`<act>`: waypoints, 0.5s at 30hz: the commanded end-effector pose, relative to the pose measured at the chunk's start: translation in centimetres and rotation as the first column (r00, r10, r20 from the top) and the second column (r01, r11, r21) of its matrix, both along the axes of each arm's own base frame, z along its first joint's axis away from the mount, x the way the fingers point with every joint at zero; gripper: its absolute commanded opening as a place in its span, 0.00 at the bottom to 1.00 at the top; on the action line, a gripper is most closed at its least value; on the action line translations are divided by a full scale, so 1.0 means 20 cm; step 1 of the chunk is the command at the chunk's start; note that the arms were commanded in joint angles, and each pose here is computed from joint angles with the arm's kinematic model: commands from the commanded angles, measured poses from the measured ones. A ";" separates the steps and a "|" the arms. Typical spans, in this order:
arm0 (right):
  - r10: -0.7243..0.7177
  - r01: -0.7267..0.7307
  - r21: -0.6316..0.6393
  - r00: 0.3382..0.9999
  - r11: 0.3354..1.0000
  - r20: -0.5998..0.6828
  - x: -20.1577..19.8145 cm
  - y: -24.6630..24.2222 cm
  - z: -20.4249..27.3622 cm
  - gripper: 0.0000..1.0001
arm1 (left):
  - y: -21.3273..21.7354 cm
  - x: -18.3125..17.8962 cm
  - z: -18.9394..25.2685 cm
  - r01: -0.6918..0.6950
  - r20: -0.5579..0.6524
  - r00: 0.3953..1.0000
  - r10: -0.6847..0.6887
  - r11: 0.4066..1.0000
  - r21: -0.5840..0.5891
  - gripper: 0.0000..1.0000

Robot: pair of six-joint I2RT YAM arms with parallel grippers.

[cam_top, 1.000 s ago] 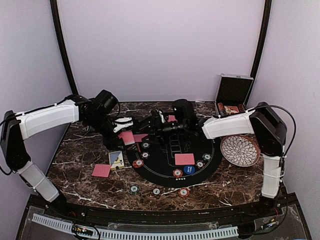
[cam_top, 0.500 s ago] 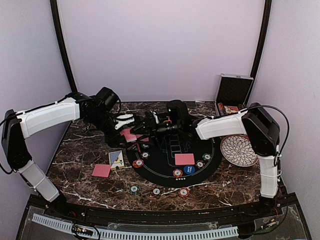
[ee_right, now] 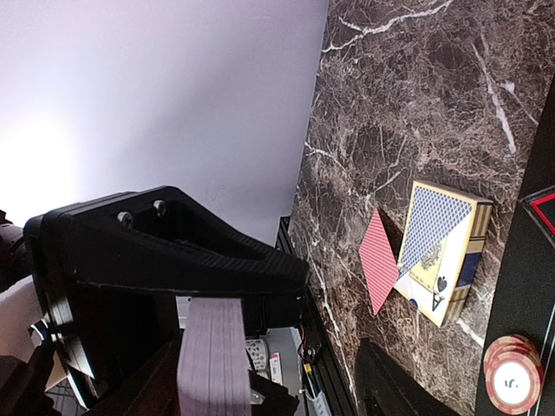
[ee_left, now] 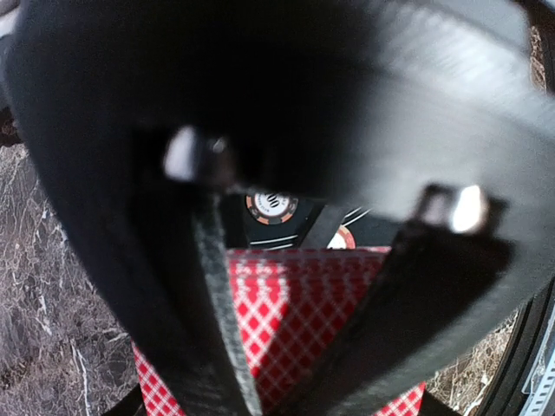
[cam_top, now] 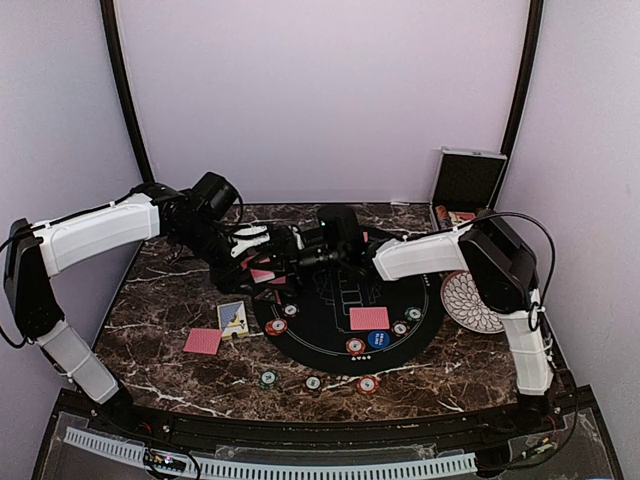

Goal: Distribute texas hold em gaming equipment

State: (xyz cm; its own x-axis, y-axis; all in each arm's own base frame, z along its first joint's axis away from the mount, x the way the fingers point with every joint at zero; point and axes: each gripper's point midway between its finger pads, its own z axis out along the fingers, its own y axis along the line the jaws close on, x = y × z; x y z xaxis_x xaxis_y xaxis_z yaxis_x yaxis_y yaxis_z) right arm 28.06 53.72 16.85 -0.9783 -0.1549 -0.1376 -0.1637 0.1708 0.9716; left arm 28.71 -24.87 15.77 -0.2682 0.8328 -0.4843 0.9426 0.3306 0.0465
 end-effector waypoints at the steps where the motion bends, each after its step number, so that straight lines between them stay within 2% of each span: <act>1: 0.007 -0.007 0.019 1.000 1.000 0.007 0.00 0.03 0.01 0.65 | -0.03 -0.01 0.07 0.010 0.004 1.000 -0.010 0.999 -0.033 0.00; 9: -0.065 0.066 -0.062 0.998 0.996 0.018 0.07 -0.11 -0.10 0.59 | -0.01 -0.01 0.08 0.015 0.019 1.000 -0.014 1.000 -0.026 0.00; 15: -0.079 0.083 -0.108 0.996 0.991 0.047 0.09 -0.20 -0.11 0.49 | 0.00 -0.01 0.07 0.015 0.028 0.999 -0.014 1.000 -0.011 0.00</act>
State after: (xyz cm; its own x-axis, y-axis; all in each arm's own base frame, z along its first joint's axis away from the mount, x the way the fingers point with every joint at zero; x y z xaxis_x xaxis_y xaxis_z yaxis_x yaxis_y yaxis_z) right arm 29.03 51.75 16.23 -0.9780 -0.1226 -0.1690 -0.1915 0.2042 0.9600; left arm 28.31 -24.50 15.28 -0.2781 0.8447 -0.4573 0.9432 0.3302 0.0363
